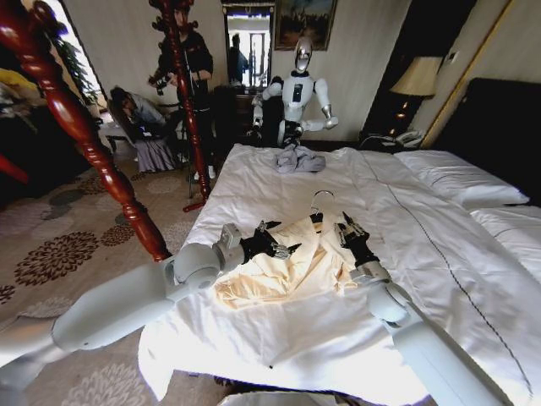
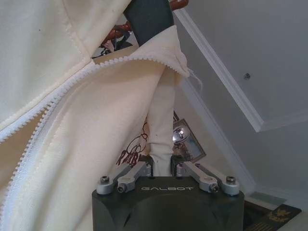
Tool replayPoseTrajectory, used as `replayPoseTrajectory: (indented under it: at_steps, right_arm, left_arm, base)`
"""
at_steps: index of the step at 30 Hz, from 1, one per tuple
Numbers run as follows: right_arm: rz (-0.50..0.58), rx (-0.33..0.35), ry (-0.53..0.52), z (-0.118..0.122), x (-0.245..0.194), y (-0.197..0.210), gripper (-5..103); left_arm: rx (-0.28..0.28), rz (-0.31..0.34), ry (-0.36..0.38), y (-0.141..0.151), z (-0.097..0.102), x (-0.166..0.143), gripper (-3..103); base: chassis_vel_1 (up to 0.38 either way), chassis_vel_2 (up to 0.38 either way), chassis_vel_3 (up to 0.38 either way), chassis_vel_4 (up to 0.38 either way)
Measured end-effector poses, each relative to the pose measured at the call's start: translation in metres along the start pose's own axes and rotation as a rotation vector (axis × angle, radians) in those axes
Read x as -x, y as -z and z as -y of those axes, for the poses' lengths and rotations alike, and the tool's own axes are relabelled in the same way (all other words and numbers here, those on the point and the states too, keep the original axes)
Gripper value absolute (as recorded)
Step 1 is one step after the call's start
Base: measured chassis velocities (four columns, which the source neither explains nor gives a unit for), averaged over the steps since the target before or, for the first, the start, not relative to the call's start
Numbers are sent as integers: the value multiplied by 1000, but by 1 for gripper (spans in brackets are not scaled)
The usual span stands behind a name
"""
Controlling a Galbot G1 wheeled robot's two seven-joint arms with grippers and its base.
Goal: Pick up the clothes from the bed and hang them on the clothes hanger.
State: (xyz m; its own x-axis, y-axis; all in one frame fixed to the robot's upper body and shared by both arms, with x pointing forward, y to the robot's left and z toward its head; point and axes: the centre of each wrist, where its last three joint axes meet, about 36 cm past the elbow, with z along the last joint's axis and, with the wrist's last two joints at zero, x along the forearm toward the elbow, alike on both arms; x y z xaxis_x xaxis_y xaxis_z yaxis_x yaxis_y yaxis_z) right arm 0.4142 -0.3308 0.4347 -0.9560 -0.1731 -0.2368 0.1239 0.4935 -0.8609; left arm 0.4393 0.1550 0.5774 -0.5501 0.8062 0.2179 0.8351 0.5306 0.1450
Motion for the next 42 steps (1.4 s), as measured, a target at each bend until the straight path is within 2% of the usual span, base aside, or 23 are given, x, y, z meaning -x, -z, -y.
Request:
replayPoseTrajectory:
  at_steps: [3,9,12,14,15,18,20,21,23,24,27,28,30,42]
  right_arm:
    - [14,-14,6,-2,-3,-1,18]
    - [28,-28,8,-2,-3,-1,18]
    - [38,-39,15,-2,-4,-1,18]
    - [41,-42,17,-2,-4,-2,18]
    - [48,-50,20,-2,-4,-2,18]
    - [53,-54,23,-2,-5,-2,18]
    - [62,-52,23,-2,-5,2,18]
    - [65,-52,22,-1,-5,3,18]
    - [71,-57,23,0,-6,5,18]
    - [71,-57,23,0,-6,5,18]
    - [89,-74,25,3,-6,6,18]
    - [89,-74,25,3,-6,6,18]
    - [94,-78,25,4,-5,6,18]
    - [123,-86,28,6,-1,7,18]
  left_arm:
    - [26,5,13,-3,-1,1,90]
    - [38,-6,17,-8,-1,1,89]
    - [42,-26,22,-15,0,3,81]
    - [40,-29,22,-17,0,4,81]
    - [36,-36,23,-21,1,4,70]
    - [33,-42,19,-24,3,4,65]
    - [39,-49,14,-27,3,4,54]
    - [42,-51,12,-27,4,4,54]
    - [43,-54,9,-28,5,3,43]
    - [43,-54,9,-28,5,3,43]
    - [39,-59,3,-30,8,-1,28]
    - [39,-59,3,-30,8,-1,28]
    - [37,-62,-2,-32,8,-2,19]
    - [56,-48,1,-43,5,-6,19]
  base:
    - [0,0,0,0]
    - [0,0,0,0]
    - [0,0,0,0]
    - [0,0,0,0]
    - [0,0,0,0]
    - [0,0,0,0]
    - [0,0,0,0]
    - [0,0,0,0]
    - [0,0,0,0]
    - [0,0,0,0]
    - [0,0,0,0]
    - [0,0,0,0]
    - [0,0,0,0]
    - [0,0,0,0]
